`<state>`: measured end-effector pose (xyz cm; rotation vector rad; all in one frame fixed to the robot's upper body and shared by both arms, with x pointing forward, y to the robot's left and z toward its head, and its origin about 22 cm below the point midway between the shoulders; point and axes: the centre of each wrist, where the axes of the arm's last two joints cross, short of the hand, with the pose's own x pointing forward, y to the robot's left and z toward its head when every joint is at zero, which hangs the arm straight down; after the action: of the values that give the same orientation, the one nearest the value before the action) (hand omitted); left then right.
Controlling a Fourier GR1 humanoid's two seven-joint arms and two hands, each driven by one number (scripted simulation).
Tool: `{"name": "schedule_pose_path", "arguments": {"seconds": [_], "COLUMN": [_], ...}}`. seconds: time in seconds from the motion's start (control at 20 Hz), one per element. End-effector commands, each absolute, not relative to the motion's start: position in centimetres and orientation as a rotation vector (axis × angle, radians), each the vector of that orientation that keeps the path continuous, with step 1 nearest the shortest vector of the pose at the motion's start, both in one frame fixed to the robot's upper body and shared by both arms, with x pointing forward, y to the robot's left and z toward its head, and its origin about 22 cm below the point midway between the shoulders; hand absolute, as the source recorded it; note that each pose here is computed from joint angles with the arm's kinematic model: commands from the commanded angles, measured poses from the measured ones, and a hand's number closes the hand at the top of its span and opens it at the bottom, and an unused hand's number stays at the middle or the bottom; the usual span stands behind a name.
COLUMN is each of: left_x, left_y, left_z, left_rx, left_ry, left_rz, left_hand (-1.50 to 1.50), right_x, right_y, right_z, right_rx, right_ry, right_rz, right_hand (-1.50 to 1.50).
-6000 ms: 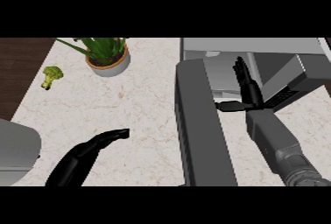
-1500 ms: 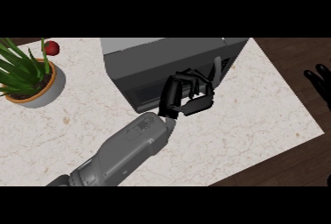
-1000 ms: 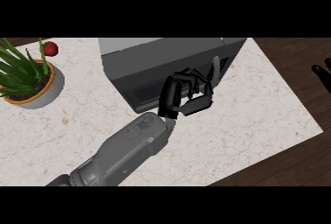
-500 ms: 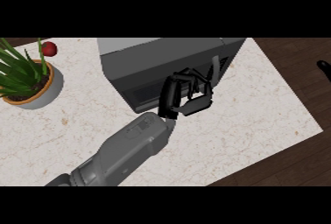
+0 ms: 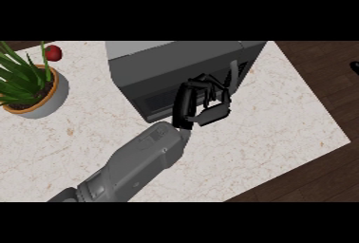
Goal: Pick up the milk, place it into the microwave and close the microwave
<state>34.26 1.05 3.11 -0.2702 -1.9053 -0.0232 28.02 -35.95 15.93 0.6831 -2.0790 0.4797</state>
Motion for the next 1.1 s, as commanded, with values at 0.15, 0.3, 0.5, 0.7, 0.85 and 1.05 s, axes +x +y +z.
{"name": "schedule_pose_path", "arguments": {"seconds": [0.15,0.3,0.5,0.7,0.85,1.05], "left_x": [36.3,36.2,36.4,36.3,36.3,36.5], "left_y": [1.2,1.6,1.3,1.2,1.4,1.3], "left_z": [4.4,3.7,4.3,4.3,3.9,4.2], "left_rx": [-0.241,-0.220,-0.239,-0.234,-0.227,-0.232], "left_ry": [-1.902,-1.897,-1.910,-1.907,-1.894,-1.912], "left_rz": [-0.009,-0.001,0.012,0.012,0.015,0.018], "left_hand": [1.50,1.50,1.50,1.50,1.50,1.50], "right_x": [28.2,28.2,28.1,28.2,28.1,28.1], "right_y": [-35.6,-35.9,-35.8,-36.2,-36.4,-36.2], "right_z": [16.2,16.4,16.6,17.3,17.7,17.6], "right_rx": [0.760,0.765,0.780,0.788,0.783,0.810], "right_ry": [-2.050,-2.046,-2.028,-2.030,-2.037,-2.012], "right_rz": [0.515,0.506,0.532,0.546,0.556,0.585], "right_hand": [-1.50,-1.50,-1.50,-1.50,-1.50,-1.50]}}
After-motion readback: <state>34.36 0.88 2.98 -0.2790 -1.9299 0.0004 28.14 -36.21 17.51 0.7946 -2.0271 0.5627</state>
